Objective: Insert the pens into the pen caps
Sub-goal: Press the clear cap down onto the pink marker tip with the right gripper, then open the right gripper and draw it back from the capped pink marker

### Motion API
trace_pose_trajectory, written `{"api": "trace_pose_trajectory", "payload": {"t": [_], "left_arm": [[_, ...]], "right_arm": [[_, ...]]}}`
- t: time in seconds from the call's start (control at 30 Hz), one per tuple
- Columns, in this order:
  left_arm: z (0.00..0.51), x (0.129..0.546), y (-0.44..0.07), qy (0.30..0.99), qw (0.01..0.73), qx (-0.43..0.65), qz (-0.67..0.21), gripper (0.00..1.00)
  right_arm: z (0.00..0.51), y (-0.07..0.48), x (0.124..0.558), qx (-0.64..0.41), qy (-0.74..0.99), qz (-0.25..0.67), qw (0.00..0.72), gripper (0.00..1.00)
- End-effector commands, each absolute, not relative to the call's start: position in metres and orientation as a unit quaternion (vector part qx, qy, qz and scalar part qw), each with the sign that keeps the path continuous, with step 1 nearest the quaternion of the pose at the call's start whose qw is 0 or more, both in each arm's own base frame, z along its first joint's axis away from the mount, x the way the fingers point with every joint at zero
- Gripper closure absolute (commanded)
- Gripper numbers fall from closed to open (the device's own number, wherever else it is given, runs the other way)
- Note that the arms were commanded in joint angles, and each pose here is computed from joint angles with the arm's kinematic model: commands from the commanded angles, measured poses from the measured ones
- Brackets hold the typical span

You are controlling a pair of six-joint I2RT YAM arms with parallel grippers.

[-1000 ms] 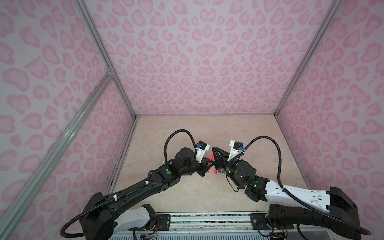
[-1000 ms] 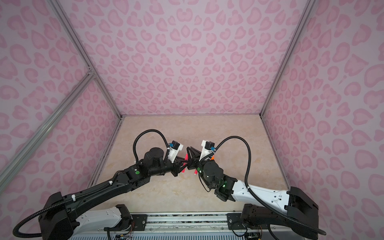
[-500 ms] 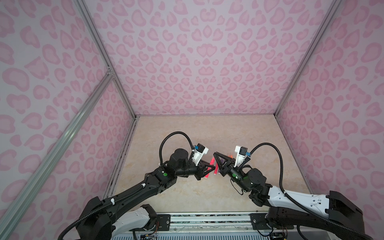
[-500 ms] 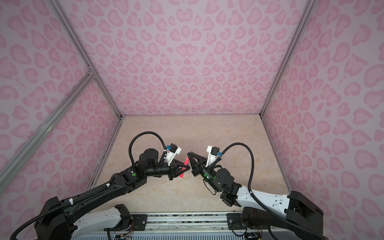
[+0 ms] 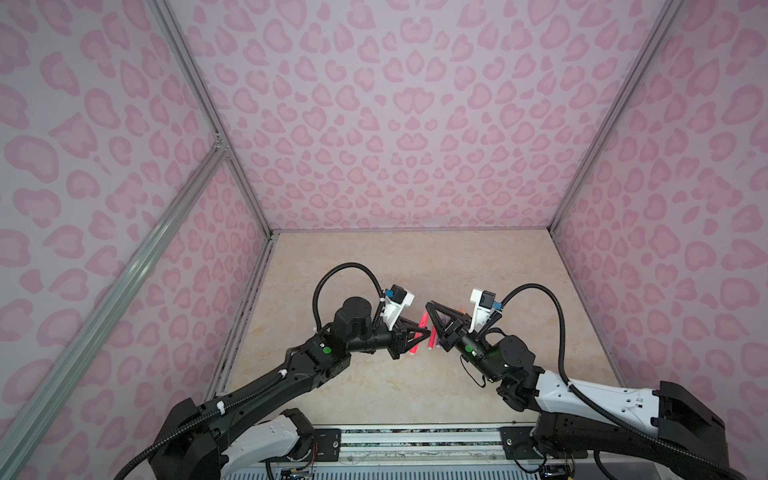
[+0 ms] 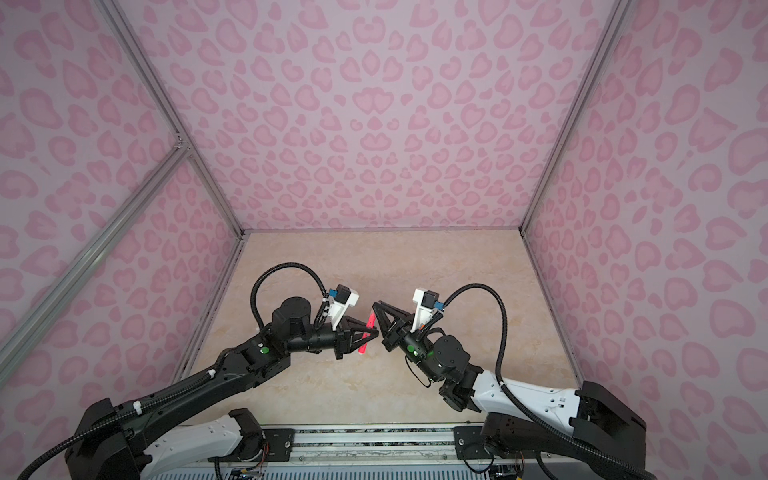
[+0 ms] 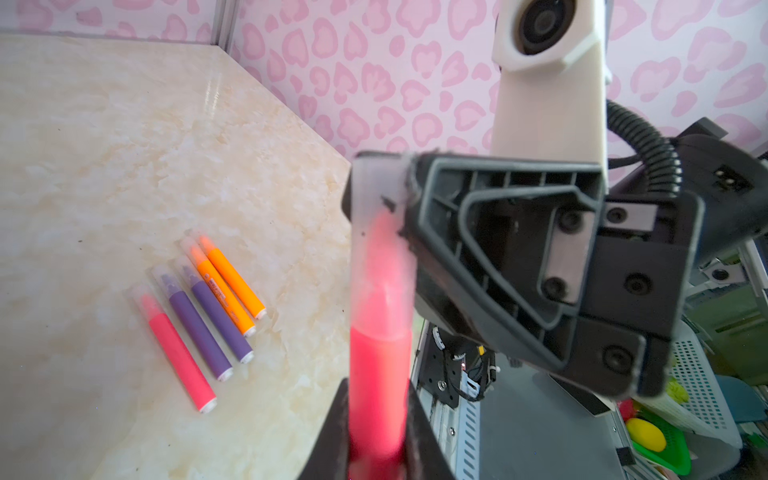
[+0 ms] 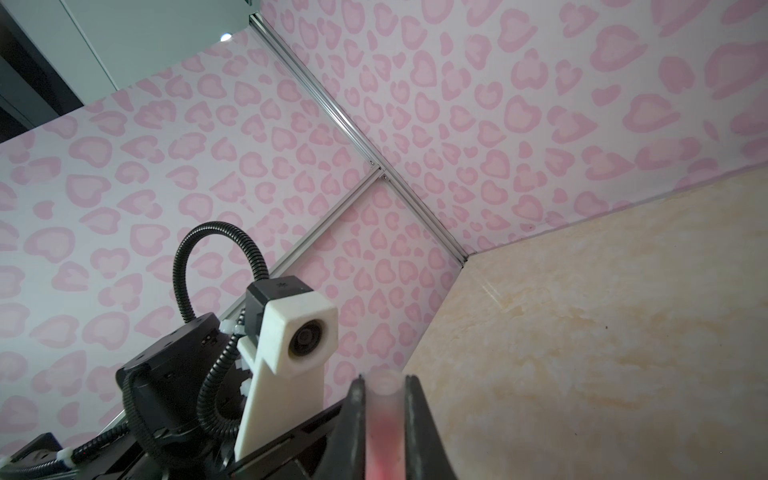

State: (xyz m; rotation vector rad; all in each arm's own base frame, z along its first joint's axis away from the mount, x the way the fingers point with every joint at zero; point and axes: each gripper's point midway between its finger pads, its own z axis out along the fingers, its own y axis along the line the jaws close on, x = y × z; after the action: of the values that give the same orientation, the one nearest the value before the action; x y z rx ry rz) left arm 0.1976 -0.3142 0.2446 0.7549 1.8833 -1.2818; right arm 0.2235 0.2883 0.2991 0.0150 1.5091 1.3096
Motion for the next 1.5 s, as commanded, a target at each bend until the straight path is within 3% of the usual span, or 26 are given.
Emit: {"api": "trace_pose_trajectory", "payload": {"t": [0.0, 0.07, 0.13, 0.33, 1.07, 1.23, 1.47], "left_arm": [[0.267, 0.243, -0.303, 0.736, 0.467, 0.231, -0.433, 0.96], [0.265, 0.245, -0.301, 0.741, 0.471, 0.224, -0.424, 0.96], [0.264, 0.246, -0.301, 0.741, 0.472, 0.226, -0.421, 0.96], [0.259, 0.249, -0.303, 0.751, 0.471, 0.229, -0.403, 0.96], [0.249, 0.251, -0.306, 0.771, 0.465, 0.234, -0.368, 0.97], [0.246, 0.251, -0.308, 0.773, 0.461, 0.235, -0.367, 0.96], [0.246, 0.252, -0.308, 0.773, 0.463, 0.235, -0.365, 0.96]], "right_arm": [[0.280, 0.301, 0.219, -0.040, 0.683, 0.527, 0.505, 0.70], [0.285, 0.296, 0.227, -0.028, 0.686, 0.517, 0.511, 0.55], [0.291, 0.292, 0.236, -0.015, 0.688, 0.513, 0.513, 0.47], [0.304, 0.292, 0.256, -0.006, 0.682, 0.521, 0.513, 0.43], [0.301, 0.326, 0.297, -0.018, 0.743, 0.444, 0.501, 0.55], [0.303, 0.323, 0.302, -0.017, 0.744, 0.435, 0.507, 0.67], [0.302, 0.322, 0.305, -0.020, 0.746, 0.431, 0.507, 0.70]]}}
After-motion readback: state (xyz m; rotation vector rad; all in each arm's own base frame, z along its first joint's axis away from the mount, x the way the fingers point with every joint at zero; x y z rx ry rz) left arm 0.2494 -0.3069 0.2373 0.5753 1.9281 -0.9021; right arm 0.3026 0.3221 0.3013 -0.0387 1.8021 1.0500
